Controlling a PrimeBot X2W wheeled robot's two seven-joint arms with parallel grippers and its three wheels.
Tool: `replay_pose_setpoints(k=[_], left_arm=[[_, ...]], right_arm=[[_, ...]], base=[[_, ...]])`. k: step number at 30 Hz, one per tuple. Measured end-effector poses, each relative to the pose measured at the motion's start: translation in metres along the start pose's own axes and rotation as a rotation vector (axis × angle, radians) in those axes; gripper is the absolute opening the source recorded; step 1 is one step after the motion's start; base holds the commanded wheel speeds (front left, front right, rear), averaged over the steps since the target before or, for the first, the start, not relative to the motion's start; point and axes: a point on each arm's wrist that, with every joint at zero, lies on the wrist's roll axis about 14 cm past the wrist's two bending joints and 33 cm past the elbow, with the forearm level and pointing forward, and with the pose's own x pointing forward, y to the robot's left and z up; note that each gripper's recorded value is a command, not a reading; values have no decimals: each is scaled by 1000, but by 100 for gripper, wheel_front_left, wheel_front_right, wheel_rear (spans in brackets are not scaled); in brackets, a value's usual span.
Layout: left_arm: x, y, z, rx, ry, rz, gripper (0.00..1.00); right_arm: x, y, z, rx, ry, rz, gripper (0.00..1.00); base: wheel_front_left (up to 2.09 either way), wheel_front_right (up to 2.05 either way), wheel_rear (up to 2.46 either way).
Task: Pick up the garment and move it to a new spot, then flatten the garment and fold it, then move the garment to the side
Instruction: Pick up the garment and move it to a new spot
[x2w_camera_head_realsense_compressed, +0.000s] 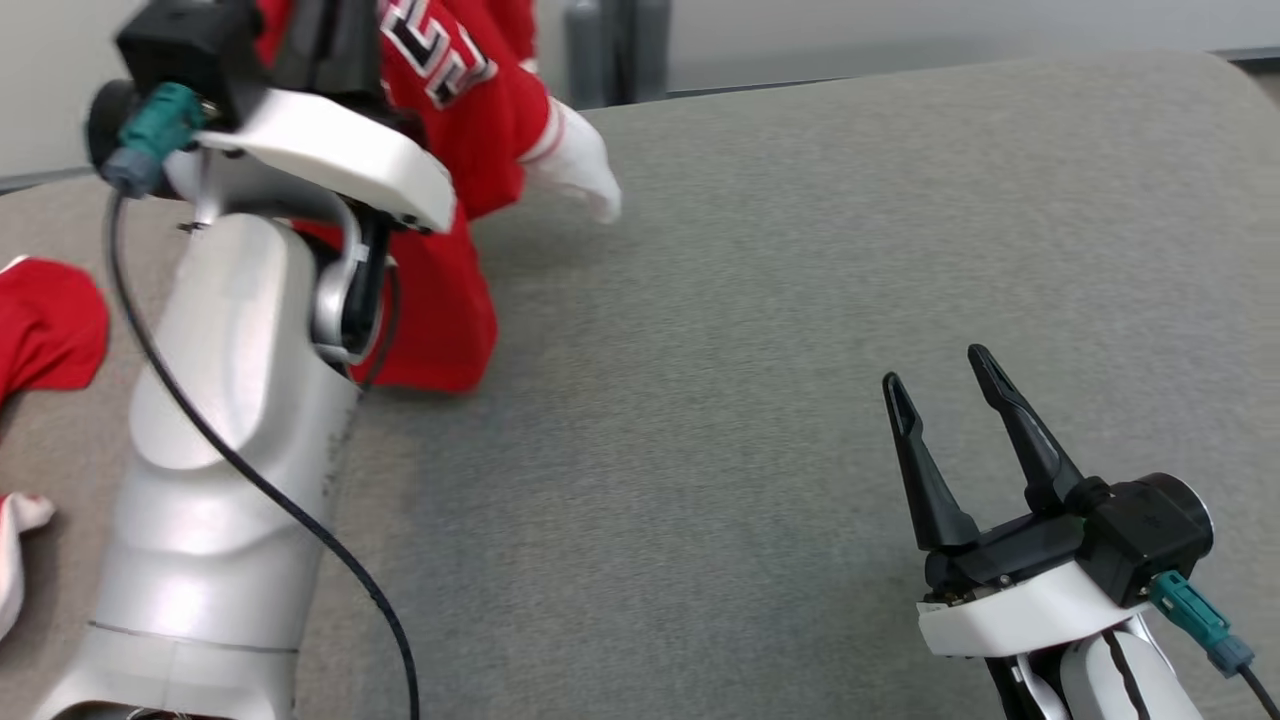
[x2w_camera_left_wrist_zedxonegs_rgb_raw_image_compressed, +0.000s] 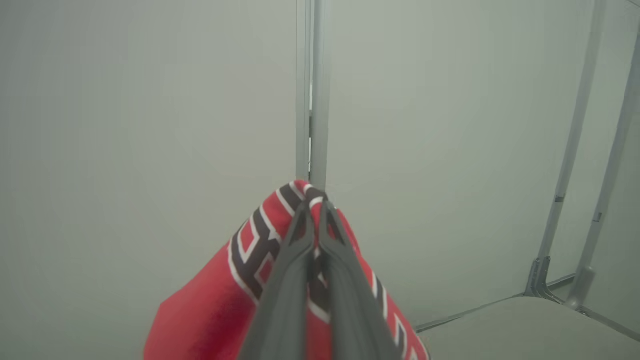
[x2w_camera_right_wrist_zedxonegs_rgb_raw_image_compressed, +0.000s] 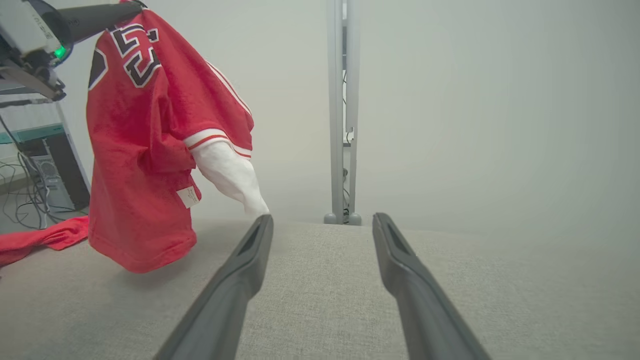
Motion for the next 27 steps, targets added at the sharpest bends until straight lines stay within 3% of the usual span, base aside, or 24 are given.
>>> replay_pose_setpoints(k=[7, 14, 20, 27], left_arm=[[3, -88, -26, -31, 57, -220, 0], [-11, -141, -40, -56, 89, -344, 0], [-38, -152, -66, -49, 147, -398, 0], [-80, -113, -125, -8, 307, -310, 0]], right_arm=[[-26, -29, 12, -14, -13, -105, 100], [-44, -45, 22, -29, -28, -170, 100], [-44, -46, 22, -27, -30, -173, 100], [-35, -35, 12, -10, -10, -133, 100]], base=[[0, 0, 0], [0, 0, 0], [0, 0, 0], [0, 0, 0]])
